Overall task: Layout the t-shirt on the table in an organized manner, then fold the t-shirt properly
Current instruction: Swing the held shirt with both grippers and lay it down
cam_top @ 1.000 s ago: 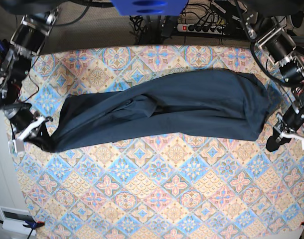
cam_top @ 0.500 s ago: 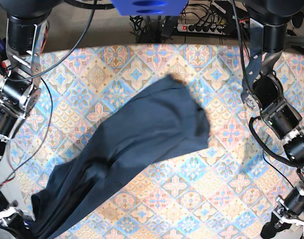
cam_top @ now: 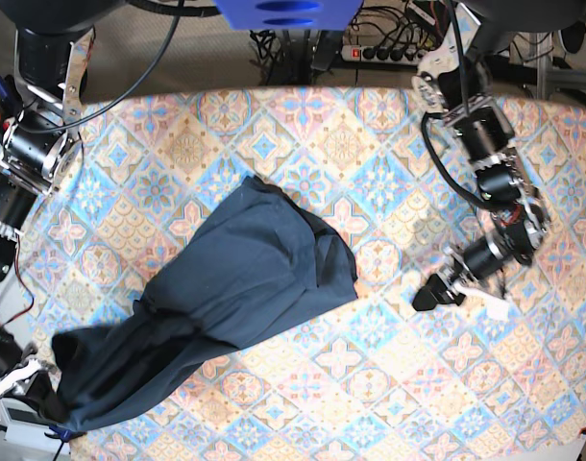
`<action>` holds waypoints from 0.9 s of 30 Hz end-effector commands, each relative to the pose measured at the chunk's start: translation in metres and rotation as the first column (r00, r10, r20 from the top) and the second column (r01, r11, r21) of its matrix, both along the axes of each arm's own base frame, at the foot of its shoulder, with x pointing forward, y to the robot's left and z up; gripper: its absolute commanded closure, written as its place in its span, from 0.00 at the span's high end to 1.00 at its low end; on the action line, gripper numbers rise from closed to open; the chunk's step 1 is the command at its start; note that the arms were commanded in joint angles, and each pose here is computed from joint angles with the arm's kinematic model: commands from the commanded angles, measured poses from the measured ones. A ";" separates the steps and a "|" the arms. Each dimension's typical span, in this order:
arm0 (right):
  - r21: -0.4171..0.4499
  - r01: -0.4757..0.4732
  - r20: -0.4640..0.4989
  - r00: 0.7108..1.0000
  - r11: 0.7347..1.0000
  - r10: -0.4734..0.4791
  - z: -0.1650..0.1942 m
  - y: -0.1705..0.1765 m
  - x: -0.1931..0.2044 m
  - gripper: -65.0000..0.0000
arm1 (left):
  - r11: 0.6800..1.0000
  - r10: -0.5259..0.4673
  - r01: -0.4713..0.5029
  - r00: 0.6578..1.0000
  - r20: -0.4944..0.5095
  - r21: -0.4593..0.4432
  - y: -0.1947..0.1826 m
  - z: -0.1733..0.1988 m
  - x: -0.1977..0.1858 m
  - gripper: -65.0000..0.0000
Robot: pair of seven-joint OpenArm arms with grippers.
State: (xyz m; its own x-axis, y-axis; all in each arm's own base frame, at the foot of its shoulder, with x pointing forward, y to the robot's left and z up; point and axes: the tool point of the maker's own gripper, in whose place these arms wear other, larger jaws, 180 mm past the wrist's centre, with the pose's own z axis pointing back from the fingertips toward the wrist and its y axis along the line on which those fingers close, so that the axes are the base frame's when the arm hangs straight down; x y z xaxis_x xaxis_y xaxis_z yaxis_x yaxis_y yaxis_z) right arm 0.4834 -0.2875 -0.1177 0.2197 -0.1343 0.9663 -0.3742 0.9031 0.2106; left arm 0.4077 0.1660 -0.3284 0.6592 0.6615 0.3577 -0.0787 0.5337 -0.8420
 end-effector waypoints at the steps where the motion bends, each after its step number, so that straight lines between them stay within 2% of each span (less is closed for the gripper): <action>1: 0.025 -0.015 0.146 0.989 1.000 0.011 0.050 0.000 0.001 0.00 | 0.999 -0.036 0.038 0.998 0.056 -0.029 -0.024 0.015 0.009 0.56; 4: 0.024 -0.014 0.113 0.993 1.000 0.012 0.034 0.000 -0.002 0.00 | 0.991 -0.109 0.112 0.993 0.053 -0.069 -0.084 0.004 0.004 0.68; 7: 0.029 -0.007 0.039 0.999 1.000 0.006 -0.002 -0.002 -0.010 0.00 | 0.982 -0.155 0.161 0.986 0.069 -0.100 -0.135 0.002 0.000 0.67; 9: 0.027 -0.016 0.047 0.999 1.000 0.015 -0.002 0.001 -0.014 0.00 | 0.977 -0.161 0.170 0.984 0.075 -0.132 -0.157 0.003 -0.003 0.65; 11: 0.029 -0.034 0.076 0.997 0.999 0.032 0.007 0.007 -0.016 0.00 | 0.972 -0.165 0.173 0.984 0.063 -0.161 -0.171 0.000 -0.008 0.65; 18: 0.057 -0.057 0.109 0.993 0.997 0.050 0.017 0.011 -0.019 0.00 | 0.987 -0.133 0.135 0.991 0.023 -0.083 -0.164 -0.022 -0.012 0.65; 22: 0.057 -0.060 0.119 0.991 0.997 0.053 0.020 0.011 -0.020 0.00 | 0.987 -0.117 0.111 0.992 -0.054 -0.114 -0.171 -0.051 -0.014 0.65; 23: 0.054 -0.061 0.122 0.991 0.997 0.054 0.021 0.012 -0.020 0.00 | 0.987 -0.113 0.105 0.991 -0.065 -0.120 -0.173 -0.055 -0.013 0.63; 24: 0.051 -0.060 0.123 0.991 0.997 0.053 0.022 0.011 -0.021 0.00 | 0.986 -0.117 0.107 0.990 -0.079 -0.126 -0.178 -0.062 -0.013 0.57; 25: 0.041 -0.055 0.124 0.991 0.998 0.050 0.024 0.008 -0.022 0.00 | 0.985 -0.127 0.115 0.988 -0.089 -0.129 -0.185 -0.067 -0.015 0.48; 27: 0.022 -0.053 0.138 0.989 0.998 0.050 0.030 0.007 -0.024 0.00 | 0.984 -0.152 0.146 0.987 -0.054 -0.103 -0.202 -0.061 -0.009 0.17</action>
